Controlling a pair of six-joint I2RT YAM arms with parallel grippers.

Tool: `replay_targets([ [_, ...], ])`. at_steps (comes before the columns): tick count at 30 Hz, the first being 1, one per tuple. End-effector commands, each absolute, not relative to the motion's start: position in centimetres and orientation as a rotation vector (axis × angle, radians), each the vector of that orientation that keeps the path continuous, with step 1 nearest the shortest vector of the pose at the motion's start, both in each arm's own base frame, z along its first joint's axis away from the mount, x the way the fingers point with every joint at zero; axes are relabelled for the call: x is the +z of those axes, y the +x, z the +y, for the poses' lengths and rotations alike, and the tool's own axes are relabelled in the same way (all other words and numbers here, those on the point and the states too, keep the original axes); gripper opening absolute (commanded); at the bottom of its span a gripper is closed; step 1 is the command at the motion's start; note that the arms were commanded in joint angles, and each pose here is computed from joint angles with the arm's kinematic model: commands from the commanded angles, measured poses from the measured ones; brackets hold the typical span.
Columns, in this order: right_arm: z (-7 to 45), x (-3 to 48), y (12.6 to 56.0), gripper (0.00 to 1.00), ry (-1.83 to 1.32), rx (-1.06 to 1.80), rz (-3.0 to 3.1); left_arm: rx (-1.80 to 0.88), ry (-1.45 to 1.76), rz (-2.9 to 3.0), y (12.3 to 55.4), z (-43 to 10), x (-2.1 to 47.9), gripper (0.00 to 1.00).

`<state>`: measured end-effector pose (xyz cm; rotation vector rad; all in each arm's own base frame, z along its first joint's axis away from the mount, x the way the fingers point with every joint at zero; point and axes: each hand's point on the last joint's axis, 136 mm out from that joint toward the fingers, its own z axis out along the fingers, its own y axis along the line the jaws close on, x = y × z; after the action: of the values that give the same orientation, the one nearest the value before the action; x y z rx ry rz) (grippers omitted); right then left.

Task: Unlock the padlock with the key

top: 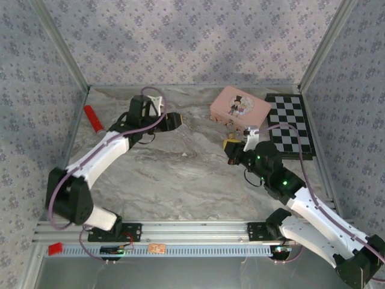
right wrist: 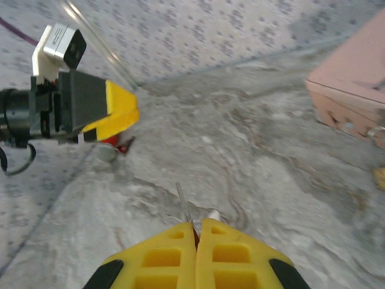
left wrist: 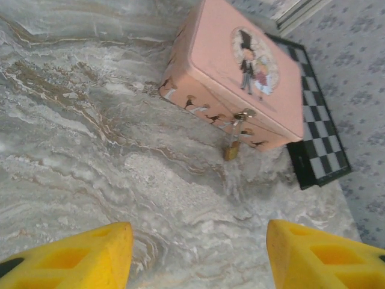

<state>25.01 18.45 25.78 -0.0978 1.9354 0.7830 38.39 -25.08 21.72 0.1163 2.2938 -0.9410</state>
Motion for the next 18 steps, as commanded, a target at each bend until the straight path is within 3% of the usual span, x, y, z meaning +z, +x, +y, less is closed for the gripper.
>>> replay_targets([
  [1, 16.3, 25.5, 24.5, 0.0, -0.059, 0.674, 1.979, -0.963, 0.134, 2.267, 41.3, -27.2, 22.0, 0.61],
  [12, 15.4, 25.4, 23.0, 0.0, -0.026, 0.723, 1.976, -0.933, 0.11, 2.274, 50.6, -34.1, 17.0, 0.64],
  [18, 15.4, 25.1, 22.7, 0.0, -0.008, 0.746, 1.98, -0.898, 0.137, 2.267, 53.5, -37.4, 15.2, 0.72],
])
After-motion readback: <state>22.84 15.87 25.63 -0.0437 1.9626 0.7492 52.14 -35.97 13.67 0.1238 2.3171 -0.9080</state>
